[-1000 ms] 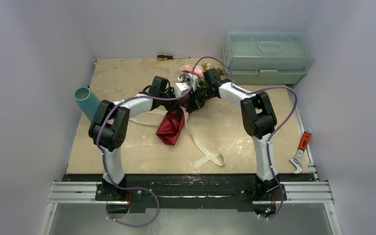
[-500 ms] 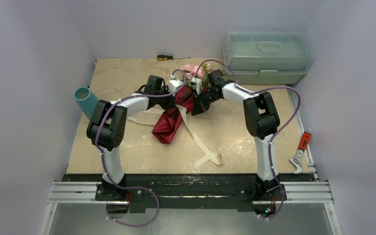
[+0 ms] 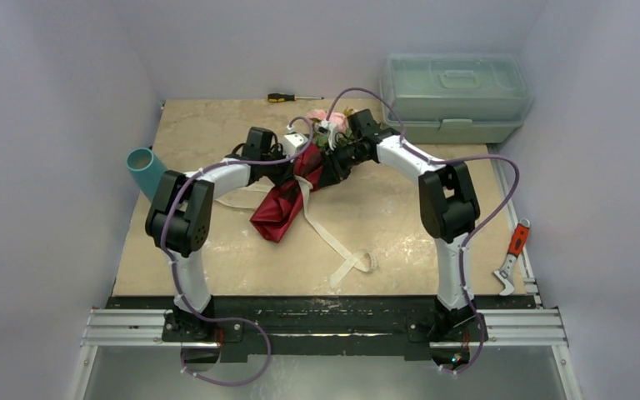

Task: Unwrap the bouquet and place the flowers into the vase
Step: Untie the ribbon from the wrapping paper.

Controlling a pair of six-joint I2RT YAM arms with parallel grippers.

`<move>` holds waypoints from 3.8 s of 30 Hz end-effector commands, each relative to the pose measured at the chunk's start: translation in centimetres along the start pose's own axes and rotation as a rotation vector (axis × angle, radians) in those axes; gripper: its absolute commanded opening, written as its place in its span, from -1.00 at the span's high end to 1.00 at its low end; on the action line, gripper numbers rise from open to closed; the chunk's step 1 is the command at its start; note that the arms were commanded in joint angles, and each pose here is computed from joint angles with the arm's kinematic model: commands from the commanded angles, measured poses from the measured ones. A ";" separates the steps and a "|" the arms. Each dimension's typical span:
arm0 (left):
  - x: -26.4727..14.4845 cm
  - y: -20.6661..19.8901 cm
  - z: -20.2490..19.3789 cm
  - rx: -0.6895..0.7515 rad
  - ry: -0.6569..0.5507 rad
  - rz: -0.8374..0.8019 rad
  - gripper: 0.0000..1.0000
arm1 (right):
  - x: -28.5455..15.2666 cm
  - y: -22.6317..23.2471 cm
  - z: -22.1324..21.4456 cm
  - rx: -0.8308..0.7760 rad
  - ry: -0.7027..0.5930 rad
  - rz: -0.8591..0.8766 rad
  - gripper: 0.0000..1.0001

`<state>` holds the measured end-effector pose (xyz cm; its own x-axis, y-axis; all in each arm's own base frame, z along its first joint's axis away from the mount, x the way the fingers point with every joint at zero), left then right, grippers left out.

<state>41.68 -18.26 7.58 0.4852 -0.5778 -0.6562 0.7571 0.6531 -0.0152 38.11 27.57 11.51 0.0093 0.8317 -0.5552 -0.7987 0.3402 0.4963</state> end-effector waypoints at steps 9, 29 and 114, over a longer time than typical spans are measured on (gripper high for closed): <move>-1.1 -1.6 1.0 -0.020 -0.046 -0.048 1.00 | 3.0 -0.4 4.4 -0.026 -0.092 0.004 0.29; -1.1 -0.3 -0.8 -0.139 0.001 0.003 1.00 | 0.9 -0.7 1.4 -0.030 -0.043 0.004 1.00; -2.6 -9.3 6.2 0.406 -0.293 -0.309 0.30 | -3.4 0.1 -1.0 0.031 -0.009 0.050 0.43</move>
<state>36.05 -23.68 13.25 0.3263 -0.8263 -0.4591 0.9376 0.3445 0.0463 37.36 23.90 9.46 -0.0325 0.8267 -0.5616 -0.7382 0.3590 0.5711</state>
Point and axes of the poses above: each gripper's point midway between its finger pads, its own x axis out along the fingers, its own y axis along the line the jaws close on, z = x × y, the point moved 4 cm from there along -x, back along the fingers, and after that the axes turned 1 degree about x, right-handed, at the moved point
